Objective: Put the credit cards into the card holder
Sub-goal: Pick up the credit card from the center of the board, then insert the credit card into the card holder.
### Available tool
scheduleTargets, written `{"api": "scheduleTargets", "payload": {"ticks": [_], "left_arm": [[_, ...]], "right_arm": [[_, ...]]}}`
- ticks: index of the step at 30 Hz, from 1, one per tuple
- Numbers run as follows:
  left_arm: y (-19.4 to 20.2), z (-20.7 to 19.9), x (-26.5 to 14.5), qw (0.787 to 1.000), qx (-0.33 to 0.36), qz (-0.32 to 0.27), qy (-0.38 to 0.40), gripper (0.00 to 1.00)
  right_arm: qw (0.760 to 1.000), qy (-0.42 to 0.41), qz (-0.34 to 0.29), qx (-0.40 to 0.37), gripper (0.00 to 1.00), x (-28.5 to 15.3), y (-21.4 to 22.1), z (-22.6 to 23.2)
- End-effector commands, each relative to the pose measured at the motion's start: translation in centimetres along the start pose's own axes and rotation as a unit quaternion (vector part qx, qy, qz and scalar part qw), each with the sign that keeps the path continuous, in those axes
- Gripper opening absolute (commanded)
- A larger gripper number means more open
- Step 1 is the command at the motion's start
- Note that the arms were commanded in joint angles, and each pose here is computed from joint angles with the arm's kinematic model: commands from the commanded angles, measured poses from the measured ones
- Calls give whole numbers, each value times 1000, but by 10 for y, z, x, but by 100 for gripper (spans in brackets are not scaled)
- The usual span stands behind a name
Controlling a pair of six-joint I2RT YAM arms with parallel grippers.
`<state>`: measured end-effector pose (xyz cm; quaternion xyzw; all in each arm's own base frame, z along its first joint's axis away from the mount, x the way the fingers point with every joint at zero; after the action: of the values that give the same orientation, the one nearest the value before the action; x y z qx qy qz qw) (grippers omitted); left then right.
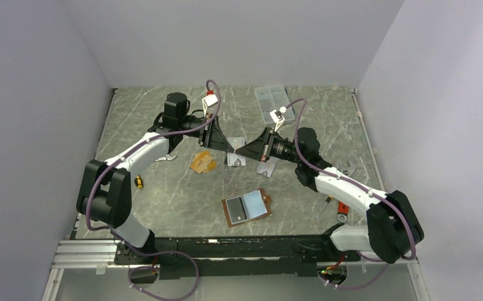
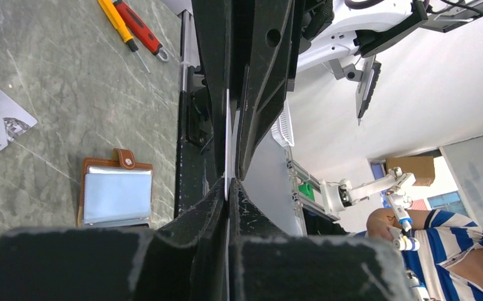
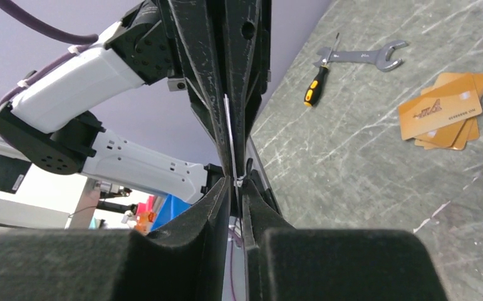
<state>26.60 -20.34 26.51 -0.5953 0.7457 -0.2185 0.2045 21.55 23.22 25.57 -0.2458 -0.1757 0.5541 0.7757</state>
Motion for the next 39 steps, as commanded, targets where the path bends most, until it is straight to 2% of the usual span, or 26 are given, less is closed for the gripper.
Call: {"api": "scheduleTargets", "payload": {"ticks": [1,5,8,12,16,19,22,25,28,39], "left_arm": [[-8,-12,1,999,43,11,12,9],[-8,-11,1,999,48,11,4,8],[-7,-12,0,999,48,12,1,13],[-6,-18,-1,998,60,16,-6,30],[1,-15,-3,997,69,26,-12,41],[16,-3,5,989,110,71,-67,46],[49,20,21,967,145,156,-138,44],[88,42,40,929,199,240,-201,43],[118,46,64,899,242,303,-206,44],[173,50,111,825,342,401,-206,44]], "right_arm": [[998,-54,-28,-24,14,2,-13,22],[998,-47,-33,-21,0,-1,-13,23],[999,-18,-34,-24,0,-6,-10,20],[998,44,-45,-17,0,-21,-8,6],[993,110,-50,-5,0,-45,-5,-14],[985,171,-34,1,0,-58,5,-27],[975,219,-7,17,0,-68,28,-44],[961,273,18,37,0,-77,58,-64],[951,303,34,49,0,-84,79,-75],[929,363,56,39,0,-90,111,-94]]}}
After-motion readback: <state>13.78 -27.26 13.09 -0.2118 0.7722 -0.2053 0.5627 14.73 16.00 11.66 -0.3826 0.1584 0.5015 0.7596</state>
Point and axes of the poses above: each gripper's point midway between its finger pads, its own x axis out along the fingers, its own z axis along the line the jaws close on, y = z × x, the point moved 8 cm from there along -x, back along the fingers, and after that the axes turned 2 degrees about -x, right-handed, at the moved point
